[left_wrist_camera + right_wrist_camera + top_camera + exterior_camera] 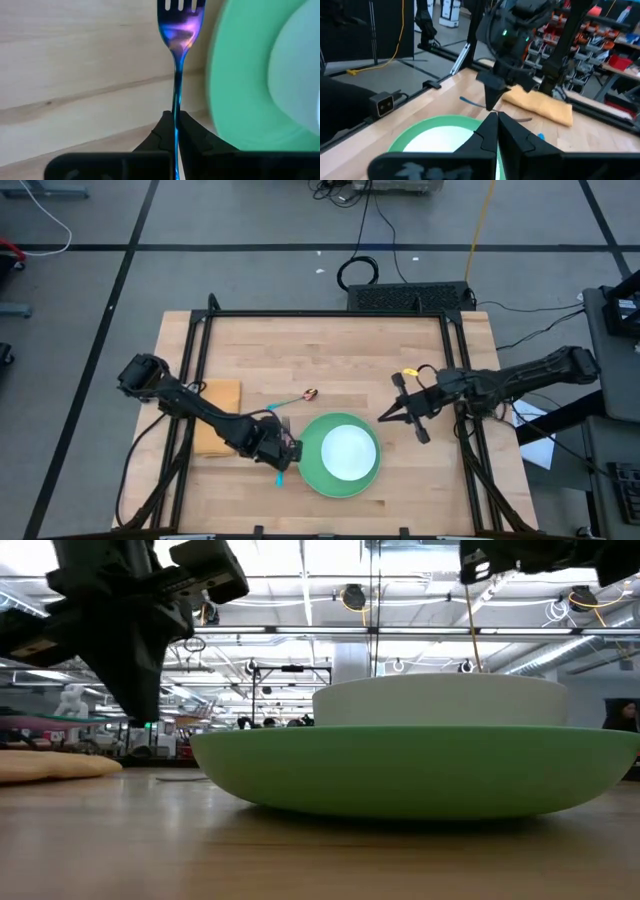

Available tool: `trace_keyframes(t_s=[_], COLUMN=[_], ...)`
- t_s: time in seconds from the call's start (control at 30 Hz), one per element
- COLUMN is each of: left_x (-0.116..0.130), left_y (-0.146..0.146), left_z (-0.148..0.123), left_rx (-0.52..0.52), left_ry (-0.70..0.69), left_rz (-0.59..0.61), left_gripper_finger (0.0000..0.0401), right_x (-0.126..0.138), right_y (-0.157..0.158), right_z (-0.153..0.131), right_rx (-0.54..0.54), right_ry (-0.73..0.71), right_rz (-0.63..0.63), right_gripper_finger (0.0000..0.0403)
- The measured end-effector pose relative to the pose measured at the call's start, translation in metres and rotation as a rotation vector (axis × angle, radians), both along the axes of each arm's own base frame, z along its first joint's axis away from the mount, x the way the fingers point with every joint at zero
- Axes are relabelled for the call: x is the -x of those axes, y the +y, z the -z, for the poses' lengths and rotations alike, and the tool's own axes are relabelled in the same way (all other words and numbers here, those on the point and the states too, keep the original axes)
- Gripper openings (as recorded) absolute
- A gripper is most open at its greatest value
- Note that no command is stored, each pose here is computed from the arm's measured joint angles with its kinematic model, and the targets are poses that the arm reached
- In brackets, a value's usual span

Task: Set table place
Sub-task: Adjust the violet fork and white bowl

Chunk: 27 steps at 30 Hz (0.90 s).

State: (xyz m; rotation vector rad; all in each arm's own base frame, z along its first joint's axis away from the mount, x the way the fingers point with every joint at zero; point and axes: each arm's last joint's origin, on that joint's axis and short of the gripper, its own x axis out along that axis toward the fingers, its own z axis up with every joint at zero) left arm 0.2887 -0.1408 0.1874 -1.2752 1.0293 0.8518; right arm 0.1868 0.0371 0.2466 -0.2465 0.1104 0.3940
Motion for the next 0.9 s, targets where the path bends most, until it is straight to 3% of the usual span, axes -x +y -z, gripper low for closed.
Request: trace_keyframes(t_s=[0.17,0.43,0.9], left_x=[0.003,-0.006,-0.007], left_y=[-0.010,-0.014,-0.002], left_z=[0.007,0.028,0.030], left_rx=[0.028,0.094,0.068], left_ry=[0.030,0.091,0.135], left_rz=[-0.074,-0.085,-0.120], left_gripper_finger=[0.0003,0.0003,0.0003], right_x=[0.022,0.050,0.055], right_y=[-0.004,-0.008,-0.009], right_z=[-0.011,-0.020,-0.023], right_rx=[0.018,0.063,0.058], right_ry=[-0.028,-0.073,-0.100], right_rz=[-0.004,-0.009,-0.007], right_gripper_finger=[0.0000,0.0000,0.0000])
